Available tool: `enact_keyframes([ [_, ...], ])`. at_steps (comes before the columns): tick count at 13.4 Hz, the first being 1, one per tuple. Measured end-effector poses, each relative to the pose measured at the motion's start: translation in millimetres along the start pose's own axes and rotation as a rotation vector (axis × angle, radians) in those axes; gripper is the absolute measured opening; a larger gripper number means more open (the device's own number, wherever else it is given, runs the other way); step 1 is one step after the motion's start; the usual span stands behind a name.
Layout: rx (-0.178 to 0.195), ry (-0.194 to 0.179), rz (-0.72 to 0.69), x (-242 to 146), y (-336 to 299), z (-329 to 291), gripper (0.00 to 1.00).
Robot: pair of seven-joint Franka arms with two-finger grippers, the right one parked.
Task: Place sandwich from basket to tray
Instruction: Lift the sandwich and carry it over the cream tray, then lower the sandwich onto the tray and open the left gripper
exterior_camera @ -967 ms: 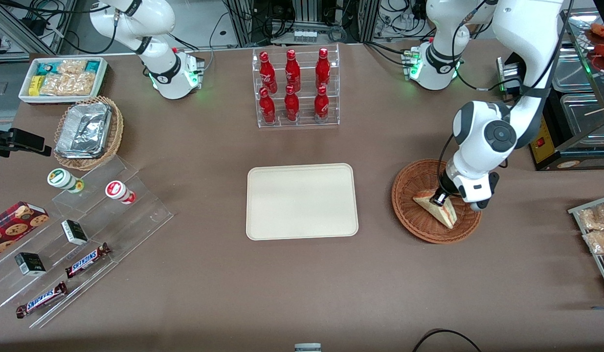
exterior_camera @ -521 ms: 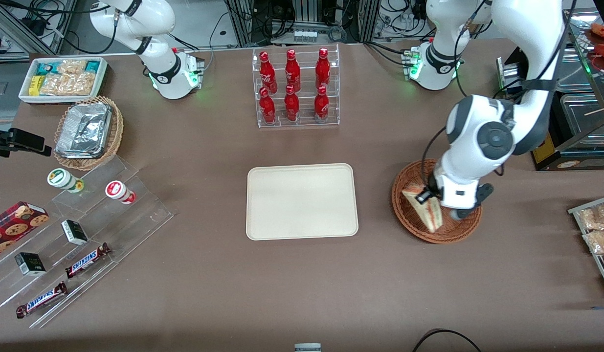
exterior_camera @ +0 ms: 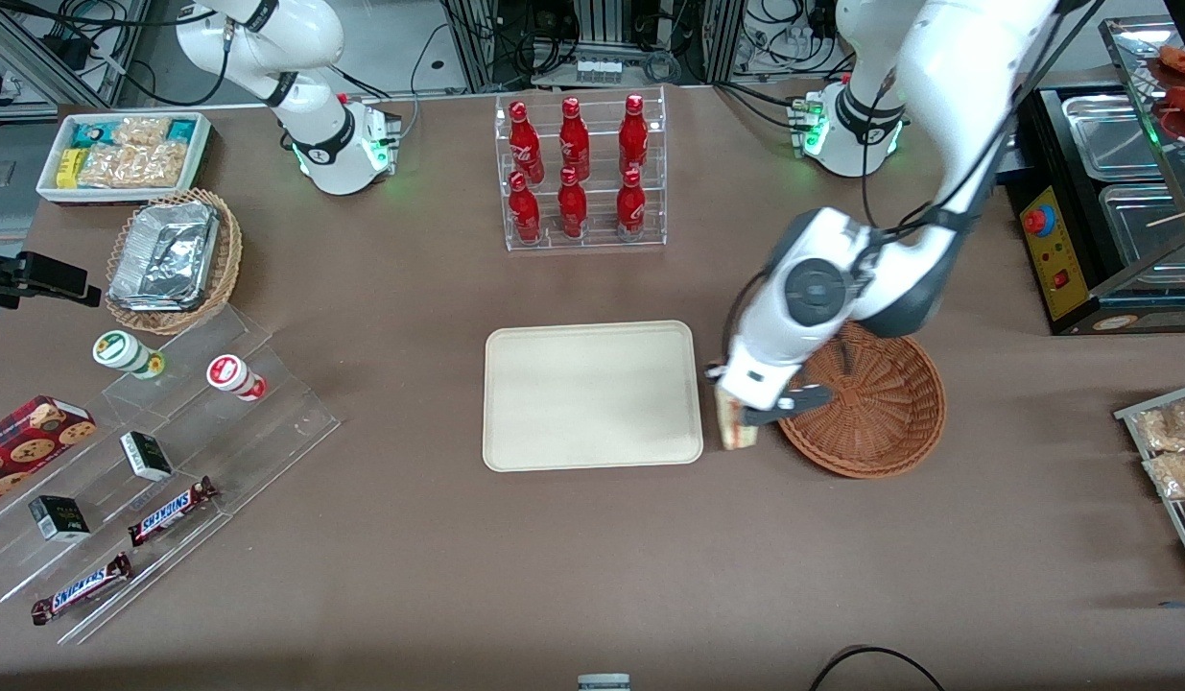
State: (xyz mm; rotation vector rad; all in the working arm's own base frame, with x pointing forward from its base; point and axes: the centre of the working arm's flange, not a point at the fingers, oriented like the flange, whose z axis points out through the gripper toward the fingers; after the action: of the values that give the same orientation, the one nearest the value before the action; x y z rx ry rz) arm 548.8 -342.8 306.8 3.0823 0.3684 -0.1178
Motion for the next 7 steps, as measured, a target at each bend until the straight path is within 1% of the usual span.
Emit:
enact_keyframes([
  [2, 0.025, 0.006, 0.016, -26, 52, 18, 0.16],
  [3, 0.032, -0.001, 0.017, -38, 77, 25, 0.16],
  [4, 0.029, -0.009, 0.015, -47, 97, 32, 0.16],
  [7, 0.0, -0.029, -0.013, -65, 141, 50, 0.16],
])
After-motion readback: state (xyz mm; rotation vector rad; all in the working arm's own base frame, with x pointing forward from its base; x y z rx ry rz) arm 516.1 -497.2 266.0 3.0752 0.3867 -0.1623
